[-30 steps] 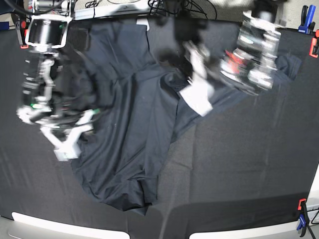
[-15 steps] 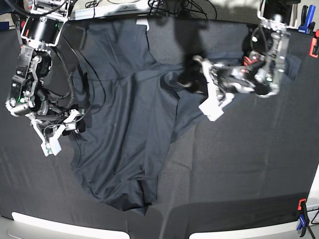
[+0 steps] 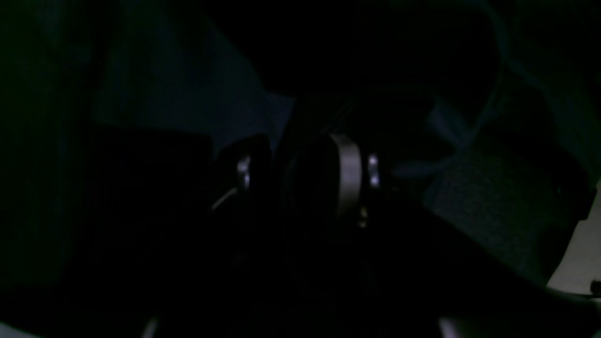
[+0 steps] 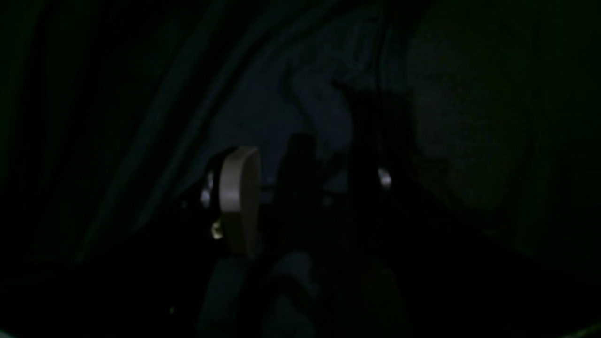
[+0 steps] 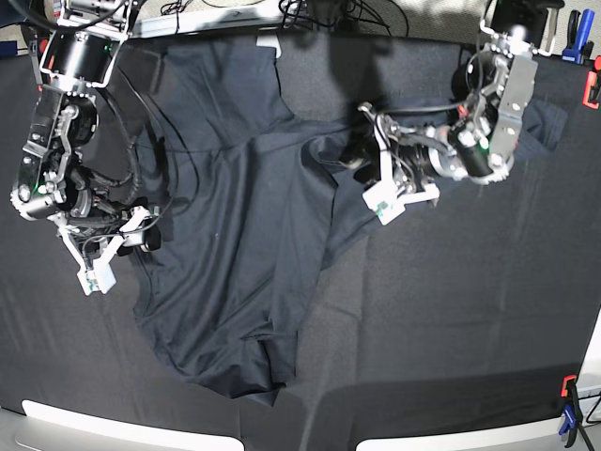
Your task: Layout the t-shirt on the table in an organized manner, then fold the t-shirt properly
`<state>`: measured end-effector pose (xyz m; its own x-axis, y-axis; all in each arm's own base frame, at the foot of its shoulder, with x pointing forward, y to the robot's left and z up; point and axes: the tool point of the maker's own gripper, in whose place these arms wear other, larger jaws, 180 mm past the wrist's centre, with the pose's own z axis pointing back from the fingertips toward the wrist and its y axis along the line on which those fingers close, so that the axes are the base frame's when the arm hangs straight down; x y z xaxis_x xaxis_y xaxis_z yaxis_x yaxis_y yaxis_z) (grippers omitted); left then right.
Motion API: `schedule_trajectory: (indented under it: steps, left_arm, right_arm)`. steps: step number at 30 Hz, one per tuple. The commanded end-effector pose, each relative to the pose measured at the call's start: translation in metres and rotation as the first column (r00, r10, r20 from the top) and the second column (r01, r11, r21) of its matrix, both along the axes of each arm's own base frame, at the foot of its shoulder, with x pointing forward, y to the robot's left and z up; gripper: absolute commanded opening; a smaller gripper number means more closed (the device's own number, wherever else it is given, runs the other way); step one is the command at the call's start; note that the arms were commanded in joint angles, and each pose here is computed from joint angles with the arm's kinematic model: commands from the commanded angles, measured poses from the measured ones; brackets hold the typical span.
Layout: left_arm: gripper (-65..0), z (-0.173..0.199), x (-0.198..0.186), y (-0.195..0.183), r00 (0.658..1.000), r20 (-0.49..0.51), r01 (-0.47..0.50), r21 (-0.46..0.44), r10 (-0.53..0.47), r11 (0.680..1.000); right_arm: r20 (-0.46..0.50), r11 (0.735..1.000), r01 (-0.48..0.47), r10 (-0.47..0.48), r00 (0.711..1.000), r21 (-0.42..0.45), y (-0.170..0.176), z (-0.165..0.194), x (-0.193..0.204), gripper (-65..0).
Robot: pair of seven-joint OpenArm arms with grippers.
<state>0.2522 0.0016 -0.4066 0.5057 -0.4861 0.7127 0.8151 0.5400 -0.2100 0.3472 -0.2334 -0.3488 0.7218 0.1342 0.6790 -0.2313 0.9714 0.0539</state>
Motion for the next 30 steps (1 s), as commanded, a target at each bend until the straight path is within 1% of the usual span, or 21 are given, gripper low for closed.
schedule_trajectory:
  steps: [1,3,4,6,9,11,12,13,15,16,18,20,21,23,25,27,30]
  left_arm:
    - [-52.3,0.009,0.002,-0.009,0.999,0.037,0.027,-0.021,-0.027,0.999]
    - [-62.4,0.003,-0.006,-0.017,0.996,0.044,0.077,0.018,-0.078,0.997]
    - [-65.0,0.0,-0.01,-0.02,0.994,0.045,0.099,0.034,-0.1,0.995]
    - [-65.0,0.0,-0.011,-0.023,0.993,0.047,0.108,0.034,-0.109,0.994]
    - [-65.0,0.015,0.023,-0.005,0.994,0.103,-0.028,0.042,0.024,0.999]
    - [-65.0,0.034,0.055,0.021,0.978,0.17,-0.128,0.05,0.118,0.991]
    - [-65.0,0.045,0.073,0.038,0.963,0.209,-0.185,0.046,0.171,0.982]
    - [-65.0,0.059,0.091,0.055,0.94,0.253,-0.244,0.029,0.229,0.969]
    - [-65.0,0.089,0.122,0.09,0.875,0.346,-0.351,-0.033,0.34,0.936]
    - [-65.0,0.105,0.134,0.106,0.834,0.403,-0.385,-0.066,0.377,0.921]
    - [-65.0,0.128,0.151,0.135,0.745,0.524,-0.429,-0.1,0.414,0.898]
    - [-65.0,0.14,0.165,0.159,0.651,0.608,-0.483,-0.131,0.455,0.866]
    - [-65.0,0.136,0.171,0.169,0.626,0.627,-0.506,-0.125,0.463,0.853]
    - [-65.0,0.124,0.182,0.181,0.612,0.629,-0.529,-0.125,0.48,0.839]
    - [-65.0,0.114,0.199,0.197,0.592,0.611,-0.56,-0.157,0.525,0.814]
    - [-65.0,0.109,0.22,0.218,0.552,0.597,-0.609,-0.188,0.582,0.77]
    - [-65.0,0.112,0.254,0.249,0.488,0.573,-0.68,-0.224,0.658,0.699]
  right_arm:
    - [0.062,1.0,-0.004,0.005,0.998,-0.009,-0.004,0.018,0.011,-36.0]
    - [0.062,1.0,-0.004,0.005,0.998,-0.009,-0.004,0.018,0.011,-36.0]
    - [0.062,1.0,-0.004,0.005,0.998,-0.009,-0.004,0.018,0.011,-36.0]
    - [0.062,1.0,-0.004,0.005,0.998,-0.01,-0.004,0.018,0.011,-36.0]
    - [0.061,1.0,-0.004,0.005,0.998,-0.009,-0.004,0.018,0.011,-36.0]
    - [0.061,1.0,-0.004,0.005,0.998,-0.009,-0.004,0.018,0.011,-36.0]
    - [0.061,1.0,-0.004,0.005,0.998,-0.009,-0.004,0.018,0.011,-36.0]
    - [0.06,1.0,-0.006,0.006,0.998,-0.007,-0.003,0.018,0.011,-36.0]
    - [0.056,1.0,-0.011,0.01,0.998,0.01,0.0,0.018,0.01,-36.0]
    - [0.053,1.0,-0.015,0.014,0.998,0.021,0.002,0.018,0.01,-36.0]
    - [0.044,0.998,-0.031,0.028,0.999,0.05,0.007,0.018,0.008,-36.0]
    - [0.027,0.997,-0.063,0.062,0.998,0.051,0.013,0.015,0.004,-36.0]
    - [0.018,0.996,-0.074,0.073,0.997,0.051,0.015,0.013,0.003,-36.0]
    - [0.003,0.995,-0.082,0.082,0.997,0.063,0.022,0.008,-0.001,-36.0]
    - [0.003,0.99,-0.091,0.091,0.996,0.108,0.033,0.004,-0.005,-36.0]
    - [-0.006,0.984,-0.113,0.115,0.993,0.14,0.045,-0.003,-0.012,-36.0]
    - [-0.032,0.979,-0.126,0.132,0.991,0.162,0.059,-0.013,-0.025,-36.0]
